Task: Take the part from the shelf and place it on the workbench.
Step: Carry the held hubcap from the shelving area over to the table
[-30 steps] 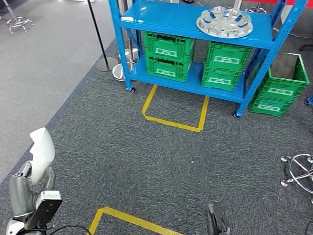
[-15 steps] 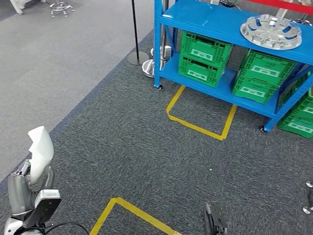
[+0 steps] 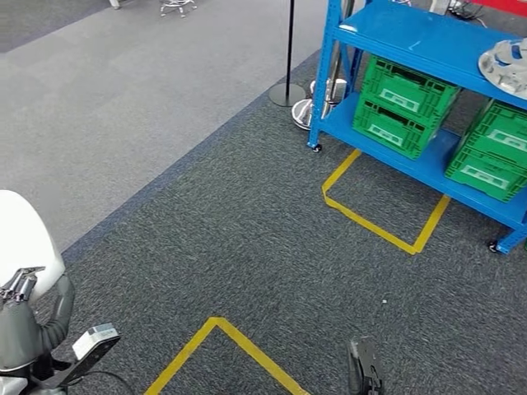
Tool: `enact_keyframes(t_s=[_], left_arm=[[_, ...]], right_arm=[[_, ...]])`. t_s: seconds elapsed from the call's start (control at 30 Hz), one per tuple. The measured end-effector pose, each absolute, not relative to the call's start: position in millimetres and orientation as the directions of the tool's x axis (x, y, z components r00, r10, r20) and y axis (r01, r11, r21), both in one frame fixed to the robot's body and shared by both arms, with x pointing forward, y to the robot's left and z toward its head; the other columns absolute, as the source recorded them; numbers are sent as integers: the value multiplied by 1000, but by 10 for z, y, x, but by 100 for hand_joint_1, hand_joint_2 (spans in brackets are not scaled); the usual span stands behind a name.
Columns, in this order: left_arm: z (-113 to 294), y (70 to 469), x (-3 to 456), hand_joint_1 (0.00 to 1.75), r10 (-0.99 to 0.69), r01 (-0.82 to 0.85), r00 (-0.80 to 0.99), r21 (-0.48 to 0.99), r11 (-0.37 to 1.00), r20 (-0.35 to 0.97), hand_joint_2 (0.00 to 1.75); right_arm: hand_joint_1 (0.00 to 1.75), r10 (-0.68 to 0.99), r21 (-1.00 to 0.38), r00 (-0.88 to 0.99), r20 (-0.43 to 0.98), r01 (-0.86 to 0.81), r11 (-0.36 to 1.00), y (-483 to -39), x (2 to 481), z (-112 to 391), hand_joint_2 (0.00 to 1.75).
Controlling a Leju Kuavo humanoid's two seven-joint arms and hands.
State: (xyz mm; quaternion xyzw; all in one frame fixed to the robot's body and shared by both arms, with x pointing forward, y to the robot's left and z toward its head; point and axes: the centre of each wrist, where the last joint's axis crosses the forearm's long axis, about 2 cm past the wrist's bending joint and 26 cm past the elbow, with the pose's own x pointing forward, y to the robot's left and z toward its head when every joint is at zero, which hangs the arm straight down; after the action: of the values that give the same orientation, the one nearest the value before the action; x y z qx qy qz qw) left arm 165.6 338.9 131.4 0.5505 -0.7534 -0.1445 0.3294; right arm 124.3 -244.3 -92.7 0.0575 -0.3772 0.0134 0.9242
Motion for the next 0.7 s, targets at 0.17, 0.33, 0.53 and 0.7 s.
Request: enact_keyframes(t_s=[0.17, 0.33, 0.53, 0.7], left_arm=[[1418, 3456, 1620, 175, -967, -780, -151, 576, 243, 204, 175], [1506, 3508, 1584, 175, -988, -805, -82, 575, 145, 134, 175], [1552, 3532, 1525, 175, -995, -807, -19, 587, 72, 96, 175], [1576, 3547, 1491, 175, -996, -812, 3, 582, 52, 94, 175]], right_arm=[[0, -16, 96, 712, 702, -72, 993, -2445, 1274, -918, 0], [0, -15, 98, 715, 699, -75, 992, -2445, 1266, -921, 0], [0, -11, 95, 716, 698, -77, 993, -2450, 1255, -924, 0], [0, -8, 91, 715, 699, -78, 993, -2458, 1265, -923, 0]])
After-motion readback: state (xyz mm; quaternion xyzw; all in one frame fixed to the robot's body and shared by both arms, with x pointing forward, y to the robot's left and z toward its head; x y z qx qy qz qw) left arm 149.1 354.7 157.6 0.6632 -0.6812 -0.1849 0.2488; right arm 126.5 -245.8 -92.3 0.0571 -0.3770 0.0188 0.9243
